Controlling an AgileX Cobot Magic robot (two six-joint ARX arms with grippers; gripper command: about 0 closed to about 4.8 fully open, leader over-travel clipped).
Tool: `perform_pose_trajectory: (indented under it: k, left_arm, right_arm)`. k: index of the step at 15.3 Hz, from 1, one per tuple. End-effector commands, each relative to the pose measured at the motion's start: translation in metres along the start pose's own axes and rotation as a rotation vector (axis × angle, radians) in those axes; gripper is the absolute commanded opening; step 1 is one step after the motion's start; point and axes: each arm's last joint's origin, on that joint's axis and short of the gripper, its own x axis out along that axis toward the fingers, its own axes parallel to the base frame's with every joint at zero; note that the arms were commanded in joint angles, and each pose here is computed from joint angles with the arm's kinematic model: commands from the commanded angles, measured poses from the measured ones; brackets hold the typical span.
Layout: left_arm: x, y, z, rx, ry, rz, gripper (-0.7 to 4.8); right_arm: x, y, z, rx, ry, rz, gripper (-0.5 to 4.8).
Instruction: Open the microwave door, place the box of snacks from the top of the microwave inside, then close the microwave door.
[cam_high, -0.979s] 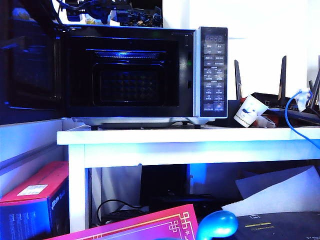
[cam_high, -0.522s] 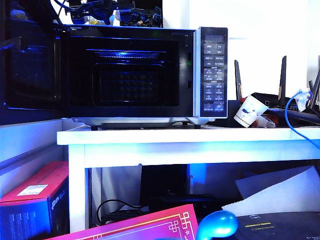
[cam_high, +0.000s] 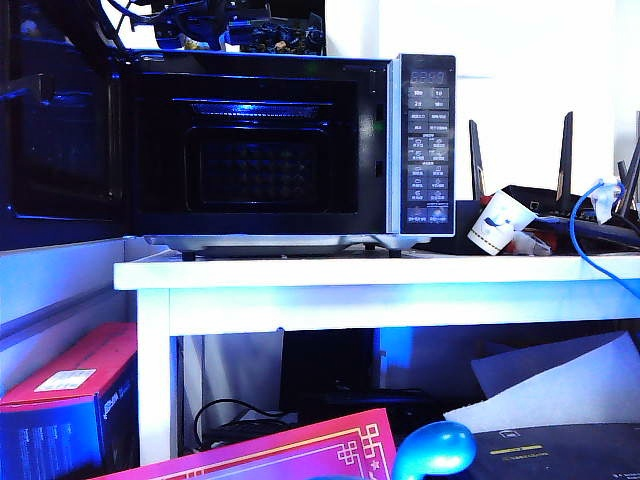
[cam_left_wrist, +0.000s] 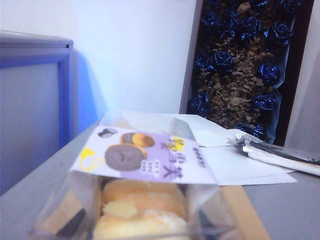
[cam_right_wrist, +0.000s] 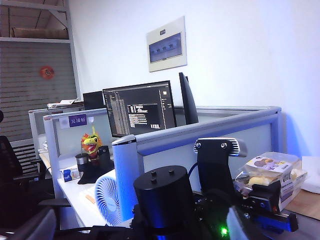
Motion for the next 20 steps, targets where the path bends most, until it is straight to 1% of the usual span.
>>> perform_pose_trajectory:
  k: [1, 7, 8, 9, 11, 13, 15, 17, 20]
  left_arm:
    - [-0.002, -0.005, -0.002, 0.040, 0.008, -0.016, 2.41]
    - [-0.004, -0.007, 0.001, 0.049, -0.001, -0.041, 2.37]
    - [-0.008, -0.009, 0.008, 0.072, -0.013, -0.051, 2.37]
    - [-0.010, -0.008, 0.015, 0.079, -0.029, -0.056, 2.37]
    - [-0.015, -0.005, 0.032, 0.079, -0.062, -0.076, 2.37]
    - [-0.022, -0.001, 0.052, 0.095, -0.097, -0.094, 2.37]
    - [-0.027, 0.002, 0.066, 0.090, -0.118, -0.123, 2.37]
    - [-0.035, 0.002, 0.078, 0.095, -0.120, -0.142, 2.37]
    - [-0.046, 0.002, 0.093, 0.109, -0.102, -0.251, 2.37]
  right_arm:
    - [-0.001, 0.002, 0.005, -0.014, -0.023, 0.005, 4.79]
    - [-0.001, 0.002, 0.005, -0.018, -0.024, 0.003, 4.79]
    - [-0.001, 0.002, 0.005, -0.022, -0.024, 0.000, 4.79]
    - [0.000, 0.002, 0.005, -0.024, -0.028, -0.016, 4.79]
    - [-0.001, 0.001, 0.005, -0.045, -0.033, -0.033, 4.79]
    - [-0.001, 0.001, 0.005, -0.045, -0.034, -0.039, 4.79]
    - [-0.001, 0.000, 0.005, -0.043, -0.038, -0.055, 4.79]
    - [-0.001, -0.002, 0.006, -0.031, -0.055, -0.118, 4.79]
    - [-0.012, -0.018, 0.010, -0.020, -0.061, -0.203, 4.79]
